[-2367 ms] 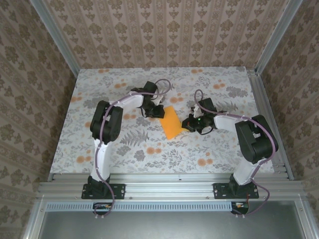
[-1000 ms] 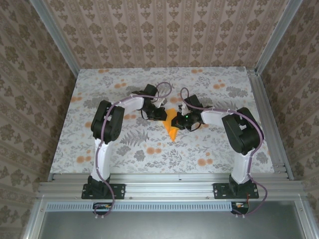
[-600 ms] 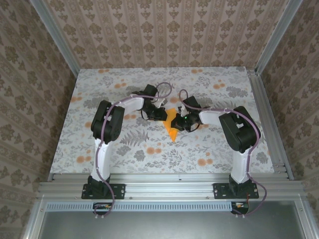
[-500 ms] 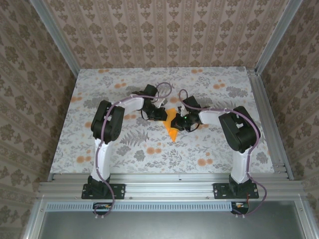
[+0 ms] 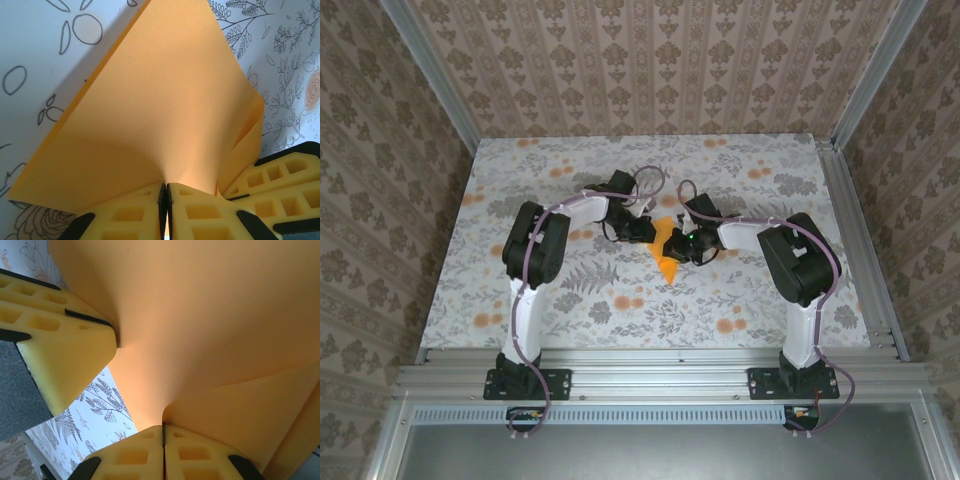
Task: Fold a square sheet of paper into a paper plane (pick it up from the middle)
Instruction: Third fold the triangle at the center of the table.
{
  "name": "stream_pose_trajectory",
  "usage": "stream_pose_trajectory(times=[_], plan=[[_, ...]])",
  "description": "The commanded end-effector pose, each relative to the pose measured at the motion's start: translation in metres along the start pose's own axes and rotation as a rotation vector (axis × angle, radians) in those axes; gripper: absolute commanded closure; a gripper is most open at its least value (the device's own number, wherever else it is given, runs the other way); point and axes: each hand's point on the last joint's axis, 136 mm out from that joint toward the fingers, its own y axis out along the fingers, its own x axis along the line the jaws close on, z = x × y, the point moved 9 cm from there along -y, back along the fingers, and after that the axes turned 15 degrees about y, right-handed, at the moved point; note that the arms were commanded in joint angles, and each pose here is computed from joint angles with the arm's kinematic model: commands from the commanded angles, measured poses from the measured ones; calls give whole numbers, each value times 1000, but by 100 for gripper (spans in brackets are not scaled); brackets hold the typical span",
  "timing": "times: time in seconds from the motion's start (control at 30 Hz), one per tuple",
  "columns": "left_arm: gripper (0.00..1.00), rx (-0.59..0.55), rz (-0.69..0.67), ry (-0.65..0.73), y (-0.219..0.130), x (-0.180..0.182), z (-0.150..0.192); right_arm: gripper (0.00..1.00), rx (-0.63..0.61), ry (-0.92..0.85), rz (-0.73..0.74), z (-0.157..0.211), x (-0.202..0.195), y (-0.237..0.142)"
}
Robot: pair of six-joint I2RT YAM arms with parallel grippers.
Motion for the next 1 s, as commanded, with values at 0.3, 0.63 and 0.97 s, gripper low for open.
stream_pose_trajectory(times=[0.3,0.63,0.97], plan=[[86,125,-21,-62,20,9,29,90,-76,-19,86,1,-1,-16],[86,126,-18,-62,21,9,28,89,-79,-19,94,-2,-1,-13],[86,126,-8,-64,21,9,27,79,-68,-14,128,-3,-10,-5]])
